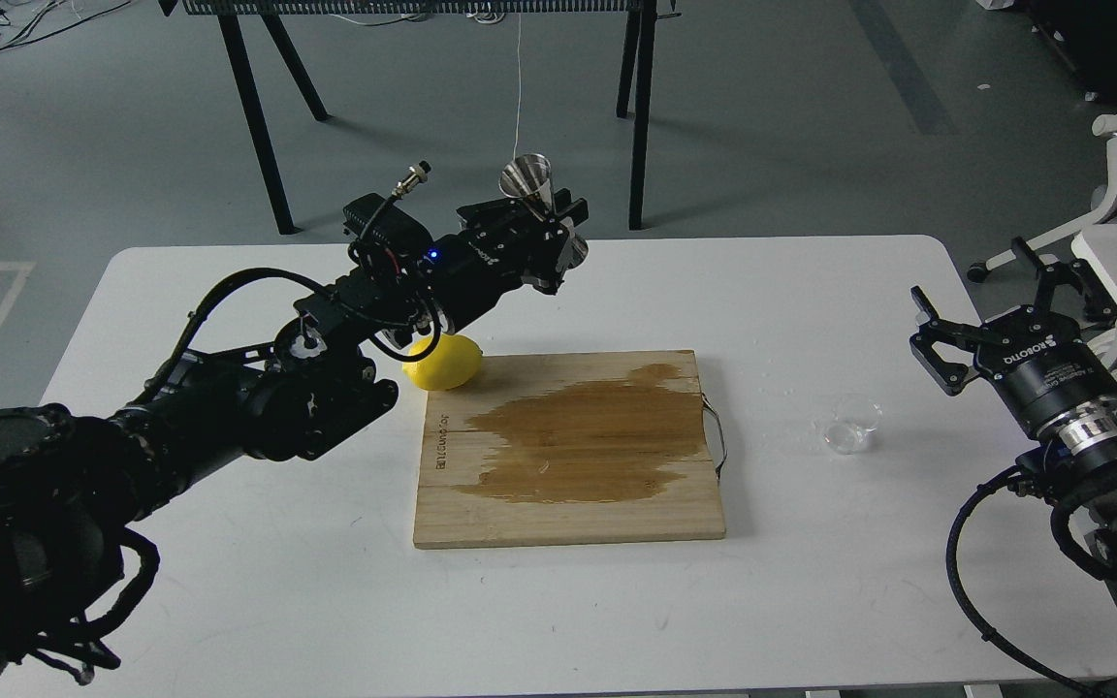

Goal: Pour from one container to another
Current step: 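Lift the jigger with the left gripper up over the lemon, then carry the jigger with the left gripper over the cutting board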

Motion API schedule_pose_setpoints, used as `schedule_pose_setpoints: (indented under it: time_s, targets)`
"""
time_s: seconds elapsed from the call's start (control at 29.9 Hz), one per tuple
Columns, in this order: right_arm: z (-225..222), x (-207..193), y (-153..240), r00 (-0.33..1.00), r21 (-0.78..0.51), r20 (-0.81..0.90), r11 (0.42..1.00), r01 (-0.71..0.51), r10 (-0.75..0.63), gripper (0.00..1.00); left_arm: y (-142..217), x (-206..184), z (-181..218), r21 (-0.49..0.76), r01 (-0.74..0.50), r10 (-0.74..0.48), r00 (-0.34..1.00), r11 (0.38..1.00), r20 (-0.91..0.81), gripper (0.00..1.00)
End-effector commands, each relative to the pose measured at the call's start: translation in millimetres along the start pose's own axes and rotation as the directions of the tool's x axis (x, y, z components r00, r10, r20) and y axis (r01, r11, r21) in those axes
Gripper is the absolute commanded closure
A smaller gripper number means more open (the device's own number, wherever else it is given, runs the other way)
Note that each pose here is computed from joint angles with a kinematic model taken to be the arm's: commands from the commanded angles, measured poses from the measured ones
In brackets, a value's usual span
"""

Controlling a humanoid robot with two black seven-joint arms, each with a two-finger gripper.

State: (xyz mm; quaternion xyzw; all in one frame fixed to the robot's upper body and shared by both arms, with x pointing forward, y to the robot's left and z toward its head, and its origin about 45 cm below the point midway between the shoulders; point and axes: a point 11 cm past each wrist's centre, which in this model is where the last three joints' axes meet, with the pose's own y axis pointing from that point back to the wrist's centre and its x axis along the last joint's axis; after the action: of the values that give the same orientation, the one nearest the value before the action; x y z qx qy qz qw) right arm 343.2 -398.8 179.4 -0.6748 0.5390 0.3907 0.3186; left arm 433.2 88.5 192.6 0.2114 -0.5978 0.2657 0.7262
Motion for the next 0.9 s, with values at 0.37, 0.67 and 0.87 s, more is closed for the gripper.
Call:
schedule_pose_setpoints:
  time_s: [0.37,0.67,0.87]
  targets:
    - [-18,-1,5,0.999,0.019,-0.032,1.0,-0.006,0.007,0.01,19,-58,19,-0.015,0.1,-0.101,0.994,0.995,-0.04,0.88]
    - [-17,-2,4,1.0,0.02,-0.029,1.0,-0.001,0.001,0.01,36,-93,41,-0.061,0.165,-0.17,0.982,0.984,-0.081,0.88]
    - [-16,-2,5,1.0,0.017,-0.027,1.0,-0.001,0.001,0.01,45,-108,45,-0.057,0.186,-0.191,0.976,0.981,-0.106,0.87]
